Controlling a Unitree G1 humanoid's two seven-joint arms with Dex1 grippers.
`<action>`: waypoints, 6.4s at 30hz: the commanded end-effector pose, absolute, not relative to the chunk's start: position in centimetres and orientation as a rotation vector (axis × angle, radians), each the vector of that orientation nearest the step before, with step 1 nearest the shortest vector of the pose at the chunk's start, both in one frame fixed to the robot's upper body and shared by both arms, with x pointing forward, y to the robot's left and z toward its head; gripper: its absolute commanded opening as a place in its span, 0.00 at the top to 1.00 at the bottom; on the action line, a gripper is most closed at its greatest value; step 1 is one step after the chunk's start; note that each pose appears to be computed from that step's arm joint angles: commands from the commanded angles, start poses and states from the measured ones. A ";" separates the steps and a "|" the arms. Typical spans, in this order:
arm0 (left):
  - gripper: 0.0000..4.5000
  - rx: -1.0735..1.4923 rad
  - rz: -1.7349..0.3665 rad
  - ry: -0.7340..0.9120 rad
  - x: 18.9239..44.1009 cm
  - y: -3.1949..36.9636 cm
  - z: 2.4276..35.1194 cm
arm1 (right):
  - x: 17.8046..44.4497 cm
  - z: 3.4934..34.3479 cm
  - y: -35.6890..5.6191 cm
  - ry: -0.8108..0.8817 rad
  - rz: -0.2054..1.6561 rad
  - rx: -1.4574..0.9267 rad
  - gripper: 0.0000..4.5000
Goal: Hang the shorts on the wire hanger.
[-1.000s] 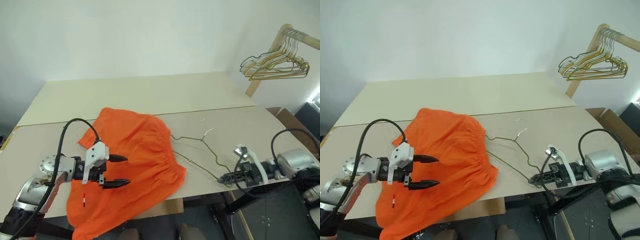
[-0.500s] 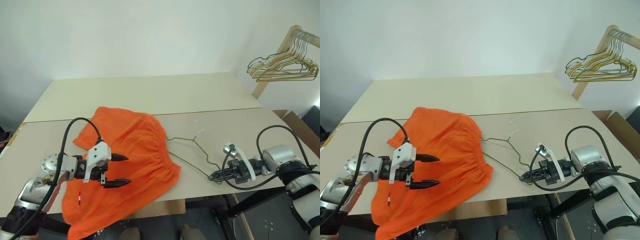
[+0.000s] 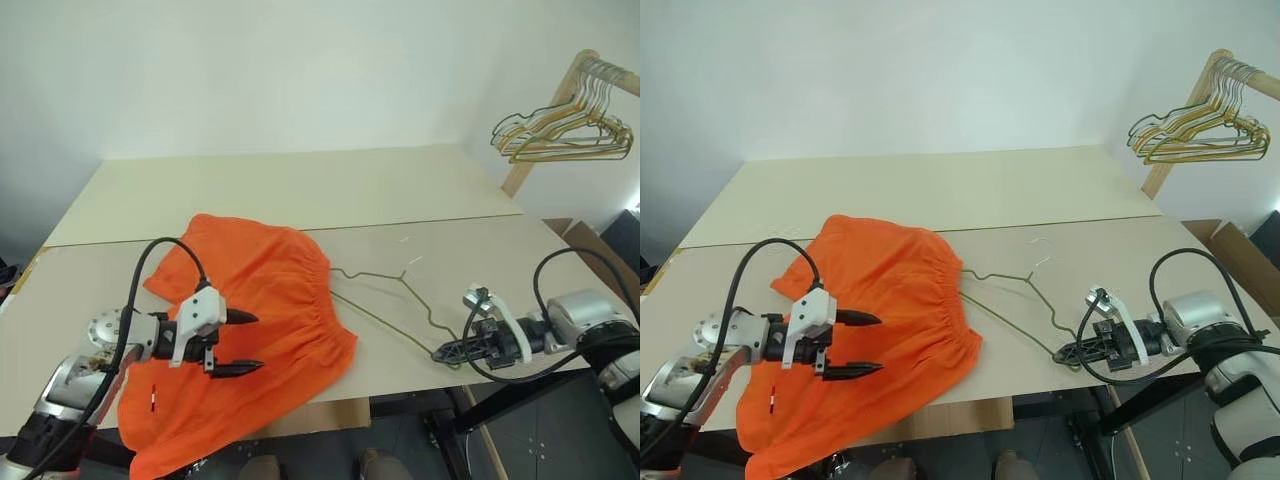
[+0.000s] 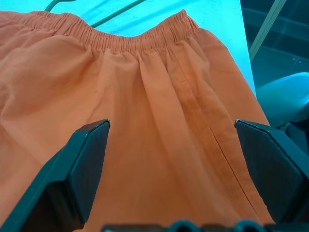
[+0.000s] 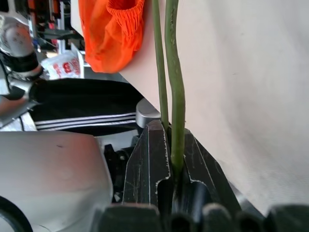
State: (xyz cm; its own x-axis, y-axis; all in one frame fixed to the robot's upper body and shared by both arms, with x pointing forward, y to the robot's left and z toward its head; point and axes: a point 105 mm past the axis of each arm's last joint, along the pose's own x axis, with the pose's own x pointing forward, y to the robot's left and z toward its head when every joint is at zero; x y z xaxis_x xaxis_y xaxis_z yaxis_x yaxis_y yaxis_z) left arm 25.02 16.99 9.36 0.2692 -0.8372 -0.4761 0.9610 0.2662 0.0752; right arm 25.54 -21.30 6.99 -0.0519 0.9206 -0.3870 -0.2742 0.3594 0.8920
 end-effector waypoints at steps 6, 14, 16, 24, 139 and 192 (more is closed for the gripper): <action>0.00 0.431 -1.261 0.354 25.3 16.9 9.6 | 25.1 8.1 -19.4 1.262 1.213 0.782 1.00; 0.00 0.439 -1.266 0.356 25.2 16.5 9.2 | 27.9 6.9 -18.5 1.225 1.151 0.757 1.00; 0.00 0.440 -1.265 0.357 25.1 16.5 9.1 | 28.2 6.7 -18.2 1.222 1.154 0.742 1.00; 0.00 0.441 -1.248 0.351 25.1 16.6 9.0 | 27.8 7.9 -16.7 1.191 1.278 0.716 1.00; 0.00 0.451 -1.050 0.373 32.0 14.2 4.5 | 31.6 7.2 -16.5 1.190 1.142 0.549 1.00; 0.00 0.335 -1.195 -0.030 29.9 14.9 16.1 | 37.9 8.9 -11.4 0.549 1.240 0.156 1.00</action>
